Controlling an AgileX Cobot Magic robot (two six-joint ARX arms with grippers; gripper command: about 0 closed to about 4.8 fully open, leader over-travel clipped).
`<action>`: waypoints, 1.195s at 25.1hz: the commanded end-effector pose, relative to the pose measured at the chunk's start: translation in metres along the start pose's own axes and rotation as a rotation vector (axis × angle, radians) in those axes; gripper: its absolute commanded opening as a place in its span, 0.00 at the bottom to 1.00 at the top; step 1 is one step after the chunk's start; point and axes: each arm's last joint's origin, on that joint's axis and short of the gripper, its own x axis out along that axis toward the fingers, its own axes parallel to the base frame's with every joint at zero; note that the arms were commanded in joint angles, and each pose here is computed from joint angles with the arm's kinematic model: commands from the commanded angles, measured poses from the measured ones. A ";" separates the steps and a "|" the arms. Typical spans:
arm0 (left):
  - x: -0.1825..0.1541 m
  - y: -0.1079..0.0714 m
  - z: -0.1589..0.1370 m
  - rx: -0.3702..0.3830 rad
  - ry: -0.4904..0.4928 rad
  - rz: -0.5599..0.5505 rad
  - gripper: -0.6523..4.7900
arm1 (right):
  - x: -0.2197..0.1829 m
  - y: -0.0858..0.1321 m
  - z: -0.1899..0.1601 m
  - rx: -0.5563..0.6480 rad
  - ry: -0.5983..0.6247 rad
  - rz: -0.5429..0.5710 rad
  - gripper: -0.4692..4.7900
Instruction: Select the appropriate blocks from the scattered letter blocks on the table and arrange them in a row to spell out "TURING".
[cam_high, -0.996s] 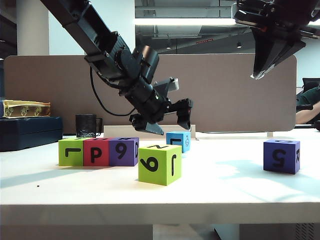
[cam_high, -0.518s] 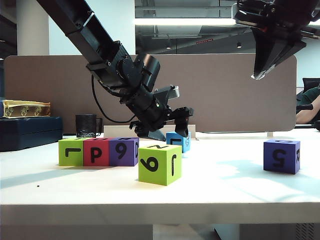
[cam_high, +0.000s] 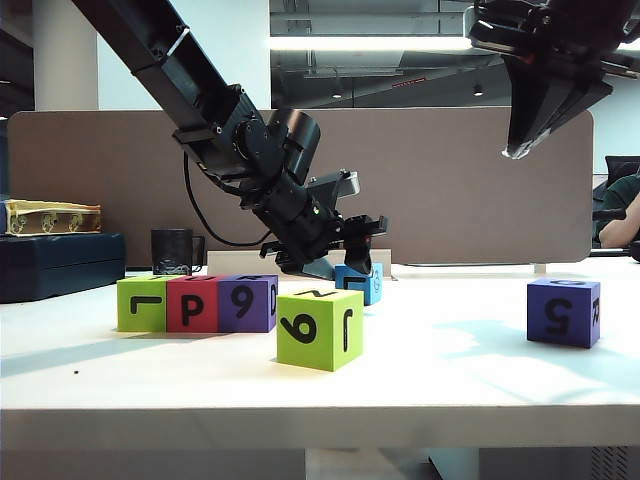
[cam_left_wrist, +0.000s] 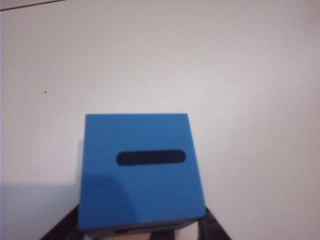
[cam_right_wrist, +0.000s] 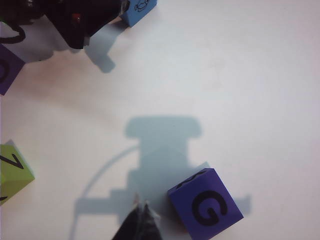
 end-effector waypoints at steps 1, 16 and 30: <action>-0.001 -0.001 0.005 0.003 -0.023 -0.002 0.63 | -0.003 0.000 0.002 -0.005 -0.018 -0.001 0.09; -0.039 -0.008 0.042 0.061 0.079 0.004 0.63 | -0.002 0.000 0.002 -0.005 -0.017 -0.001 0.09; -0.104 -0.024 0.057 0.250 0.277 -0.312 0.63 | -0.002 0.000 0.001 -0.005 -0.014 -0.001 0.09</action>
